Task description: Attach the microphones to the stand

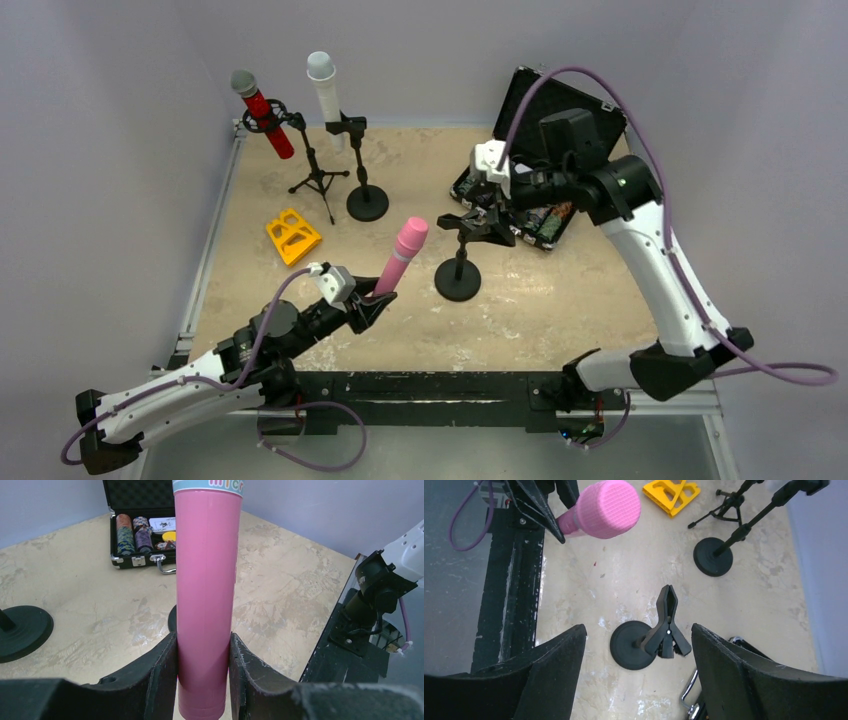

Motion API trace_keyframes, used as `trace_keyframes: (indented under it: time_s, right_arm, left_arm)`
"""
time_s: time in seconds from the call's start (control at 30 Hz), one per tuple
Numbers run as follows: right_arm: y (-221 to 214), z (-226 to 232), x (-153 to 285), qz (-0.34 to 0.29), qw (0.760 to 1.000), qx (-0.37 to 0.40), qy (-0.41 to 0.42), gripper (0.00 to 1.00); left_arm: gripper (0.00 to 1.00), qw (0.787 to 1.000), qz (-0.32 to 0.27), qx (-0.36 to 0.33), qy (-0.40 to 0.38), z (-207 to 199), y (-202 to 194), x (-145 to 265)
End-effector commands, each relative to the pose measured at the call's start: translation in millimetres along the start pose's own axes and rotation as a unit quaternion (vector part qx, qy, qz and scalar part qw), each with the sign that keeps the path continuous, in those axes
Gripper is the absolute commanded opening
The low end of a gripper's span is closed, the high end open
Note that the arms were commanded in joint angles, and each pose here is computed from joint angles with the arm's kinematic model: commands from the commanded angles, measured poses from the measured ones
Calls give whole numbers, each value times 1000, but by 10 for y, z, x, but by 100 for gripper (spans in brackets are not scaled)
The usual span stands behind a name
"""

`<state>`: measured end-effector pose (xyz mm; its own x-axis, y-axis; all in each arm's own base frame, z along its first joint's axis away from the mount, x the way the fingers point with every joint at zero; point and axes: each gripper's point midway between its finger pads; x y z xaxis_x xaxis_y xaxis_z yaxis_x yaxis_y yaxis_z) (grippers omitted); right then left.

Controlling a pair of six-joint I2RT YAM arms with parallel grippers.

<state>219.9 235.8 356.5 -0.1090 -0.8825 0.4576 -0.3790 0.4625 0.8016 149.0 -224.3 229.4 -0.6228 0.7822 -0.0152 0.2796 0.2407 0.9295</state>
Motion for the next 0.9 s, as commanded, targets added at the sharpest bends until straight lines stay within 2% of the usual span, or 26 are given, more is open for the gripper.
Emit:
trace_keyframes:
  time_s: [0.0,0.1,0.33,0.53,0.87]
  right_arm:
    - [197,169,337,-53,998,17,-28,81]
    - [182,260,477,-82,995,18,-48,85]
    - [-15,482,511,-117,990,12,-83,96]
    - [-107,546,528,-140,986,-6,-92,97]
    - [-190,539,518,-139,985,-12,-98,97]
  left_arm:
    - [0,999,-45,11,-23,-113,230,-36]
    - [0,998,-51,7,-26,-124,261,-41]
    - [0,998,-59,2,-27,-129,296,-54]
    - [0,998,-60,0,-29,-137,303,-53]
    - [0,998,-60,0,-31,-141,303,-45]
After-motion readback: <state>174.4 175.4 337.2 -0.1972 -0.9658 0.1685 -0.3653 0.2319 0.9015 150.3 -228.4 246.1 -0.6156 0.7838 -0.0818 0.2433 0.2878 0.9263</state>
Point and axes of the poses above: each gripper's point midway between its finger pads, its own x axis back along the fingers, its own z axis along the line the jaws close on, y = z × x, and after that the axes turned 15 degrees about x, right-handed
